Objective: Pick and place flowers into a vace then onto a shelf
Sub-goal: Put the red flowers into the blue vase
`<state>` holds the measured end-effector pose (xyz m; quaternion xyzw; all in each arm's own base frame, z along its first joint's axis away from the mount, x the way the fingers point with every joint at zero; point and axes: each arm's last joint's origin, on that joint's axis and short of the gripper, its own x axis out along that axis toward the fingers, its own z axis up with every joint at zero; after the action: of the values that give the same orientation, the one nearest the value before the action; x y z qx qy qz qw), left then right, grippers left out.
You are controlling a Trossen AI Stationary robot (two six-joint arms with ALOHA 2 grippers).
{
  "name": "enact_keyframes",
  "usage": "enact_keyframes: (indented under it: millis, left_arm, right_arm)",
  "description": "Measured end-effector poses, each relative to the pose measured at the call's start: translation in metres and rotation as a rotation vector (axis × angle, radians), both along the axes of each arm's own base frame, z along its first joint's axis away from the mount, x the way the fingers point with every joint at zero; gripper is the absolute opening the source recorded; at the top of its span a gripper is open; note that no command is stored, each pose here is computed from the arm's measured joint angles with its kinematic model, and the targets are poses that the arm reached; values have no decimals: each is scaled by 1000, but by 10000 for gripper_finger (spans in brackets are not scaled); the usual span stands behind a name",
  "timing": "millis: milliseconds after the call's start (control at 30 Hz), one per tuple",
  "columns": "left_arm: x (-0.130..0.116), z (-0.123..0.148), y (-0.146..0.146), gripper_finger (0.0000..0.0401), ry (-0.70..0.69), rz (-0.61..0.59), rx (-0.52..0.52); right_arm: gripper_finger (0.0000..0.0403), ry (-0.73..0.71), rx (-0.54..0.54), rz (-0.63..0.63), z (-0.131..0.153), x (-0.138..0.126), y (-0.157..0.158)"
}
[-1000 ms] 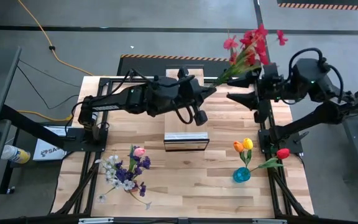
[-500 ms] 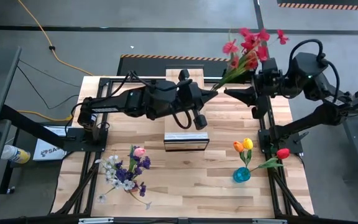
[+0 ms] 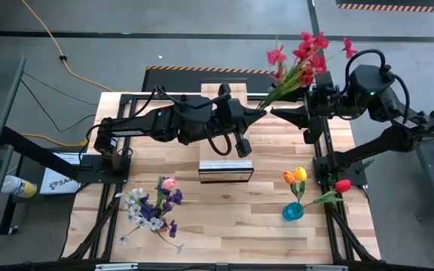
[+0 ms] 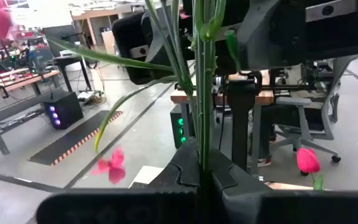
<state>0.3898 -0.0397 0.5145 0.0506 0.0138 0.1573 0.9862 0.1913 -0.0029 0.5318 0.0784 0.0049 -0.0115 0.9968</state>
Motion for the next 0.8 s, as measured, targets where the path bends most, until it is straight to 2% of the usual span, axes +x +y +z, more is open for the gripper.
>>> enact_keyframes:
  millis: [200, 367, 567, 800]
  left_arm:
    - [0, 0, 0, 26, 0, 7, -1]
    - [-1, -1, 2, 26, 14, 60, 1]
    - [-2, -5, 5, 26, 58, 144, 12]
    - [-2, -4, 5, 26, 40, 141, 9]
  right_arm:
    - [204, -23, 24, 44, 2, 0, 0]
    - [204, -14, 46, 65, 2, -1, 1]
    - [204, 41, 72, 96, -3, -6, 5]
    - [205, 125, 94, 88, -11, -6, 4]
